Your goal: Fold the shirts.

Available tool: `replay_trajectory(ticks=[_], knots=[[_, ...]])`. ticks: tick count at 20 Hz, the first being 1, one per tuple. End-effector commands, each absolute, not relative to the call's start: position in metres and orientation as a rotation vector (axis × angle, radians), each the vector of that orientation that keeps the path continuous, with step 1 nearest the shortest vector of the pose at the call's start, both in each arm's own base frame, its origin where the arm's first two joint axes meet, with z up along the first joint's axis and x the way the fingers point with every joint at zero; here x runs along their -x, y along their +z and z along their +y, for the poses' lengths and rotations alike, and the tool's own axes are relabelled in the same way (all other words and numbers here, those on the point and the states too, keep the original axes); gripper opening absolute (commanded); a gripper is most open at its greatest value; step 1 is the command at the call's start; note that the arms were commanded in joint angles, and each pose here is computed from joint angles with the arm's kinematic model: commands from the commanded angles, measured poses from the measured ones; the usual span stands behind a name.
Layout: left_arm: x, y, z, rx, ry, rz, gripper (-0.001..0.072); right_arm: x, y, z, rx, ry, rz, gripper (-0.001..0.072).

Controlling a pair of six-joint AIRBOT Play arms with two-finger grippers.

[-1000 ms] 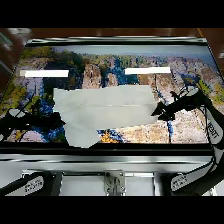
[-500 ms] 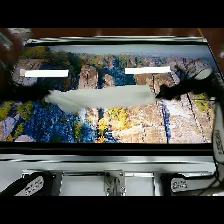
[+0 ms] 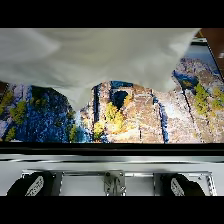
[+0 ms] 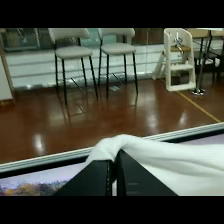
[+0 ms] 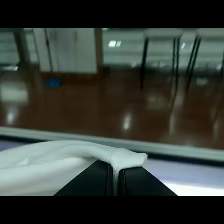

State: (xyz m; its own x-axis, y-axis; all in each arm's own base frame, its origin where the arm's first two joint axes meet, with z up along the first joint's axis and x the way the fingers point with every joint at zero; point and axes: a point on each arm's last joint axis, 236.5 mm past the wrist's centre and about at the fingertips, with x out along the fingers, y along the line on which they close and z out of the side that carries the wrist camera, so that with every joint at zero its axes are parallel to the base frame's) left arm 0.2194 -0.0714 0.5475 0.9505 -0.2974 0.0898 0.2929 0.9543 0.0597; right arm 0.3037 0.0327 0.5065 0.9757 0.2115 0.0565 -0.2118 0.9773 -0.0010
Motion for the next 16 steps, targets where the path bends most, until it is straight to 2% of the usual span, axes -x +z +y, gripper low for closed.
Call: replay_trajectory(ticks=[1, 4, 8, 12, 16], knots=[[-0.154, 0.552, -0.056, -0.118, -0.163, -0.139, 0.0039, -0.202, 0.555, 0.024, 0.042, 0.071, -0.234, 0.0068], [-0.131, 0.540, -0.046, -0.148, -0.096, -0.112, 0.0039, -0.170, 0.541, 0.018, 0.095, 0.004, -0.186, 0.0068], [-0.137, 0.535, -0.042, -0.186, -0.084, -0.091, 0.0039, -0.182, 0.498, -0.006, 0.128, -0.081, 0.006, 0.0068], [-0.212, 0.458, -0.027, -0.136, -0.111, 0.182, 0.0039, -0.241, 0.387, -0.025, 0.045, -0.065, 0.490, 0.0069], [-0.306, 0.302, -0.011, -0.005, -0.162, 0.616, 0.0040, -0.322, 0.246, -0.019, -0.084, 0.075, 0.927, 0.0069]])
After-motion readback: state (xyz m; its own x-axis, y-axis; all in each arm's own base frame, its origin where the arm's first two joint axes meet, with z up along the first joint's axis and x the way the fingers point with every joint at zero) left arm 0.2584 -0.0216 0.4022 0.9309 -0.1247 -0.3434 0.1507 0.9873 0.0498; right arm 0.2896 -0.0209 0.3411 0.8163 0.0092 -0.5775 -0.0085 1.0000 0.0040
